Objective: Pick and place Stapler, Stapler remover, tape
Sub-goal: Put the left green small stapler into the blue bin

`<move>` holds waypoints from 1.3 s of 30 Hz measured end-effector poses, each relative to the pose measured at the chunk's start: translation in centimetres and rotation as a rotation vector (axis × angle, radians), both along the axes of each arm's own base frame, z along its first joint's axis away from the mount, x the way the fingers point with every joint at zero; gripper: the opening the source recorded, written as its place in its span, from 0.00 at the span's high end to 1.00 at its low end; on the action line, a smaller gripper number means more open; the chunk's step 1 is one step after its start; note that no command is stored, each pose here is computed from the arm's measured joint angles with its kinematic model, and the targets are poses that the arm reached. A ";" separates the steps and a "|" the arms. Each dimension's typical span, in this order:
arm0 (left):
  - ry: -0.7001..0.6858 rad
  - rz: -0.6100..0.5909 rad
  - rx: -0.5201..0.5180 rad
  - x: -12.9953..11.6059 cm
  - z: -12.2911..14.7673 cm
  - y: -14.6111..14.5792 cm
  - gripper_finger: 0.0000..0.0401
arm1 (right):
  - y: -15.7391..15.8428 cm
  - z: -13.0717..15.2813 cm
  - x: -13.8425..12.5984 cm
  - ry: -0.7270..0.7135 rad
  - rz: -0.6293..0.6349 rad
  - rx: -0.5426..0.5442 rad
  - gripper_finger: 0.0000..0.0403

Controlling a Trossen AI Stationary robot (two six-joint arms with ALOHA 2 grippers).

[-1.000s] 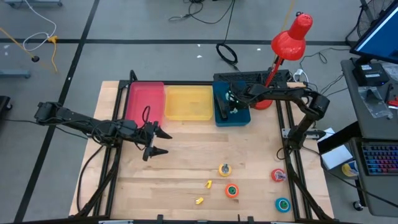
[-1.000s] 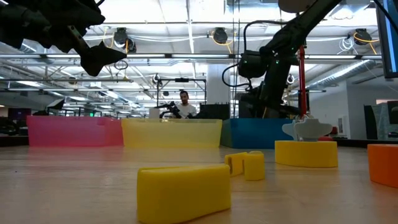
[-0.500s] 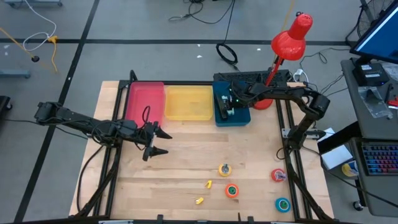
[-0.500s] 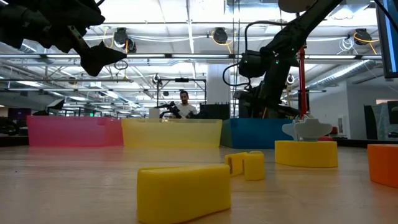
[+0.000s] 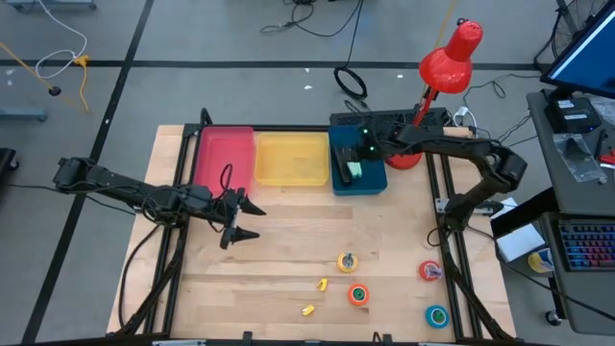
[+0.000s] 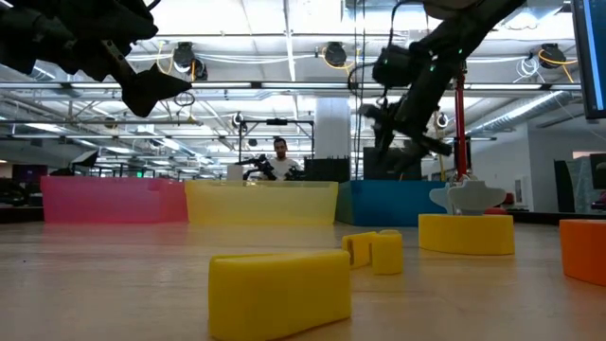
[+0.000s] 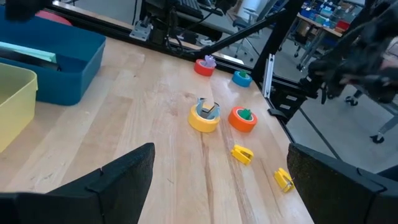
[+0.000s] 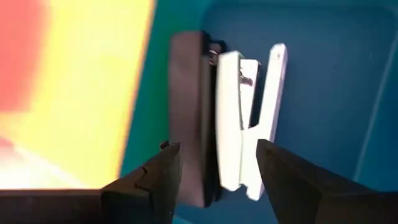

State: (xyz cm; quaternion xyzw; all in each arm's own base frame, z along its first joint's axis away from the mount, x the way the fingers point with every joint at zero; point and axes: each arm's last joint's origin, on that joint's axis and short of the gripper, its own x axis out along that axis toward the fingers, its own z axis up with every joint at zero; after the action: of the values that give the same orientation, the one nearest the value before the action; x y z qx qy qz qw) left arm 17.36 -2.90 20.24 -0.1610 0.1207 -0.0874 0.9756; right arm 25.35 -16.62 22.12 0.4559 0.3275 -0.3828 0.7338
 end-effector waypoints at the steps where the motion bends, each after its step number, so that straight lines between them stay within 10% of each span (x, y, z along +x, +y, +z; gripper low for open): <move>1: 0.000 0.000 0.001 0.0 0.0 0.0 0.10 | 0.3 0.6 -0.1 -0.016 0.012 -0.015 0.52; 15: 0.008 0.018 -0.048 0.0 0.0 0.0 0.10 | 7.5 6.7 -1.3 -0.141 0.371 -0.197 0.71; 29: 0.007 0.021 -0.064 0.0 0.1 0.0 0.10 | 14.0 8.2 -5.0 -0.110 0.745 -0.008 0.84; 39: 0.003 0.023 -0.069 0.0 0.1 0.0 0.10 | 17.0 8.5 -6.0 -0.117 0.967 -0.069 0.84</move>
State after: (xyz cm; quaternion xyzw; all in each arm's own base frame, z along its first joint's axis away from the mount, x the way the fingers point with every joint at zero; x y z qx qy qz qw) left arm 17.39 -2.88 20.35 -0.1960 0.1173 -0.0800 0.9703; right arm 19.39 0.41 30.61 0.2477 0.4471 0.0178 0.8593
